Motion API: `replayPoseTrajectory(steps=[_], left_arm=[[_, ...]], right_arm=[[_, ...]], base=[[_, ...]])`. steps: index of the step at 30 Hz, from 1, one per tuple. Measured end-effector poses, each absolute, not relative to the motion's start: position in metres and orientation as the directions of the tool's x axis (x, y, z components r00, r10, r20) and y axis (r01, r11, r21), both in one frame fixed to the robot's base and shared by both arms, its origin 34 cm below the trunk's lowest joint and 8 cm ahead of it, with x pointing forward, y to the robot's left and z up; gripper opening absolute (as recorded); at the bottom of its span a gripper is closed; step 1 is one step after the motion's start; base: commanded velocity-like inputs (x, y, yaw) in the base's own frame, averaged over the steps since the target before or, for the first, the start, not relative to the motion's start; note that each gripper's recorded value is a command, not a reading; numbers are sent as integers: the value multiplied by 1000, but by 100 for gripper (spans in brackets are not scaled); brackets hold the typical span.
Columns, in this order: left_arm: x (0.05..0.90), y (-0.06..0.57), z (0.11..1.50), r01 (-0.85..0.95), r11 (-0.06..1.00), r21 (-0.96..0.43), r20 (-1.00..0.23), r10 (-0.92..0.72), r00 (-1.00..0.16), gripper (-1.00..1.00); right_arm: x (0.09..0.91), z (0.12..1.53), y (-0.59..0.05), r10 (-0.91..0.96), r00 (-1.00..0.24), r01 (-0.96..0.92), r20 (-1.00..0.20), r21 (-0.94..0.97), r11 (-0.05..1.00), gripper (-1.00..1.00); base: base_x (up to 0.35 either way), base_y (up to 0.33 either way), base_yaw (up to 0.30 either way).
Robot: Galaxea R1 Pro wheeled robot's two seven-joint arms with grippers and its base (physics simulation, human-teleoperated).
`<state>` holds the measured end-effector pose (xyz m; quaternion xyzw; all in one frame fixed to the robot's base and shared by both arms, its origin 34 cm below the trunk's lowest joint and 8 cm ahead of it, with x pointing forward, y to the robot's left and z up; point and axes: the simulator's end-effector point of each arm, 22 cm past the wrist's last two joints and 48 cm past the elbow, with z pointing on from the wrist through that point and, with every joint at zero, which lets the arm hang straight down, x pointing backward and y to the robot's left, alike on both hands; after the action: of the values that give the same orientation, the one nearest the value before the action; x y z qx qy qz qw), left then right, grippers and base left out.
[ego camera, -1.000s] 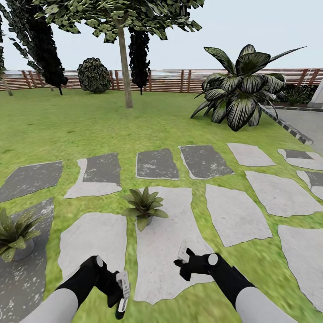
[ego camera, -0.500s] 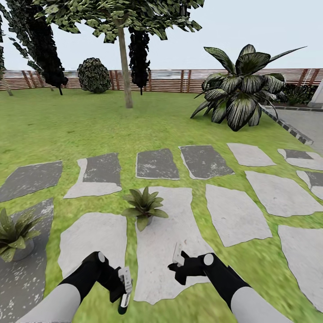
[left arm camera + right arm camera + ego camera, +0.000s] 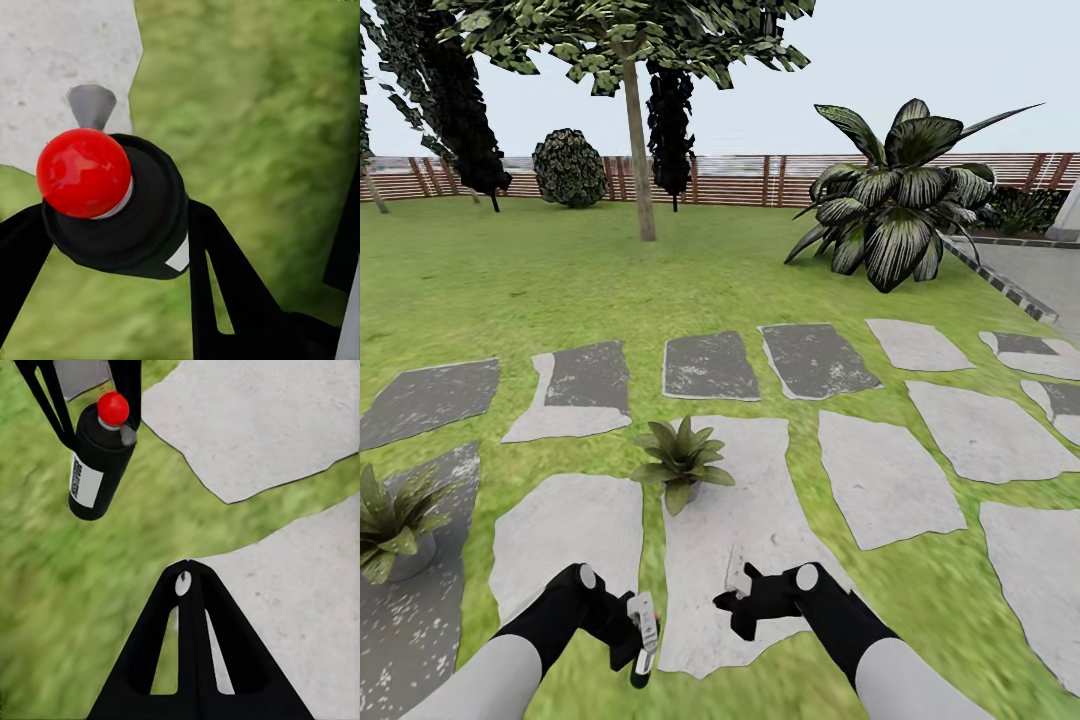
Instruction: Pick up the pesticide atomizer in the garden and spray insectifuge to fully cover both potted plants in the garden.
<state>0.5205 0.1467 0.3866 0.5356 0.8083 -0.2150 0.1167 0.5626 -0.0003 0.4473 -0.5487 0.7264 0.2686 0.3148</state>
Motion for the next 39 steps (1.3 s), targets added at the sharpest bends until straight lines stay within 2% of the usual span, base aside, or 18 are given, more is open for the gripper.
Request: replayPoseTrajectory(steps=[6,12,39], left_arm=[[523,145,388,919,329,-216,-431,812,-392,-100],[527,130,395,928,307,-212,-505,778,-373,-100],[525,81,406,935,271,-228,-575,738,-354,-100]], right_arm=[[561,449,6,-623,-198,-967,-757,48,249,-100],[560,449,6,-623,-198,-968,-757,50,246,-100],[564,457,12,-616,-181,-971,-767,41,235,-100]], base=[[0,0,0],[0,0,0],[0,0,0]])
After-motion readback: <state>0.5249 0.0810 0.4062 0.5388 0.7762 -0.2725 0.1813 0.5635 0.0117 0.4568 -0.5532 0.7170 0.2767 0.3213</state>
